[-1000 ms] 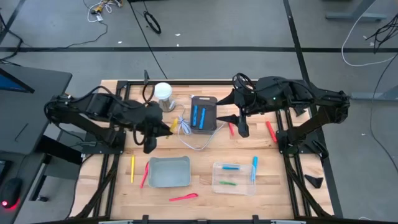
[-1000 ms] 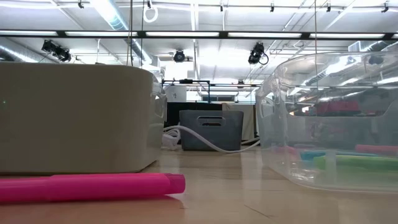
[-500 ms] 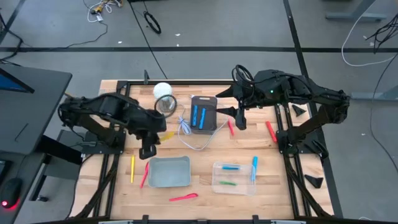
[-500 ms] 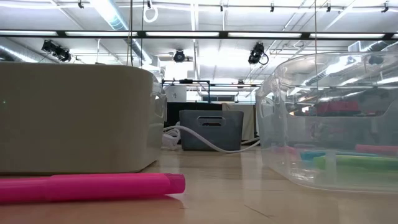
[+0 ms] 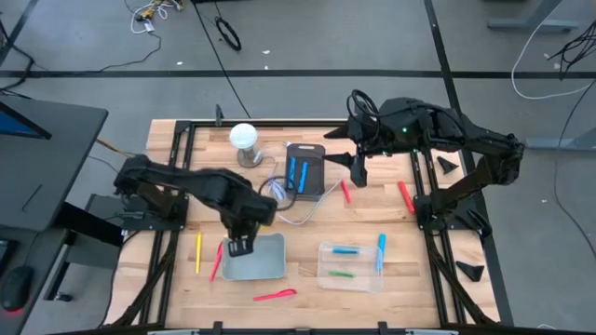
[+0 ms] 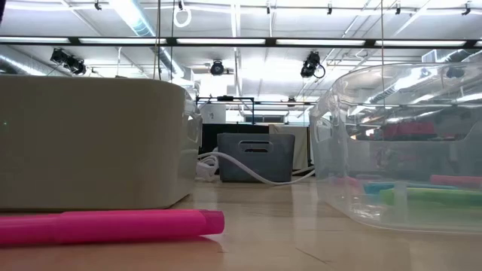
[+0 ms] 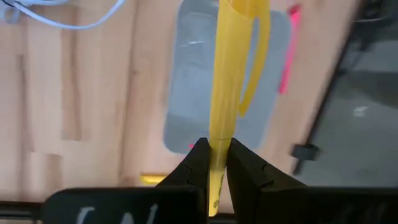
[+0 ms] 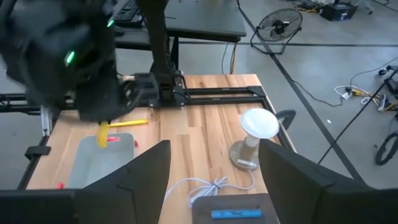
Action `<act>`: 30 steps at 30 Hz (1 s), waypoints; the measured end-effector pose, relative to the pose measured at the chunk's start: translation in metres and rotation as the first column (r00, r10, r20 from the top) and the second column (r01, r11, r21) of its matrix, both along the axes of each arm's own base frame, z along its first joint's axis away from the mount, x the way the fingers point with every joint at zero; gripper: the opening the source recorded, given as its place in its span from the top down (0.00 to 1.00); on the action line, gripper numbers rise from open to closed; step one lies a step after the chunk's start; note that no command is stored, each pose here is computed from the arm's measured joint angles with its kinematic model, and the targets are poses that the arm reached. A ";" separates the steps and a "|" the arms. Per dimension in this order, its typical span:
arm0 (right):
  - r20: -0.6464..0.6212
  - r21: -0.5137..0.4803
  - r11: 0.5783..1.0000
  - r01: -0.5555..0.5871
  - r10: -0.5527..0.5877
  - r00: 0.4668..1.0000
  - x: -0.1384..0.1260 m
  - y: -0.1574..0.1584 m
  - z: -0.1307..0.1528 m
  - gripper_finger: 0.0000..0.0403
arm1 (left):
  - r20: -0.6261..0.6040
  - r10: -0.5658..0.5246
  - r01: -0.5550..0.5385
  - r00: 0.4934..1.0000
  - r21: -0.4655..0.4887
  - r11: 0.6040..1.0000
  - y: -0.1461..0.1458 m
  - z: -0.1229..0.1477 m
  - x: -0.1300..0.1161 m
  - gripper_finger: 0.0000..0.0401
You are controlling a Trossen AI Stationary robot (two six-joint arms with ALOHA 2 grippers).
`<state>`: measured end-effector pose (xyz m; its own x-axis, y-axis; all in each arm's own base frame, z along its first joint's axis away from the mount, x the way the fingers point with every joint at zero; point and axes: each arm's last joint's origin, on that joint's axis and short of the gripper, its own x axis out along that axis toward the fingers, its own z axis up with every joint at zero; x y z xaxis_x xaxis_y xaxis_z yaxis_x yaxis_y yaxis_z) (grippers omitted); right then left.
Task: Pick & Place Markers
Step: Put the top yellow highlighter pen into the gray bin
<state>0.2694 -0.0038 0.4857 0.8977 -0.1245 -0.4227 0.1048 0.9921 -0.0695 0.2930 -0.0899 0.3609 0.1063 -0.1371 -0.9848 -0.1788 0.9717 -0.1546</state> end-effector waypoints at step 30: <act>-0.038 -0.037 0.999 -0.007 0.006 0.999 -0.001 -0.003 -0.003 0.39 | -0.155 -0.119 0.123 0.981 0.015 0.992 -0.058 -0.189 0.035 0.92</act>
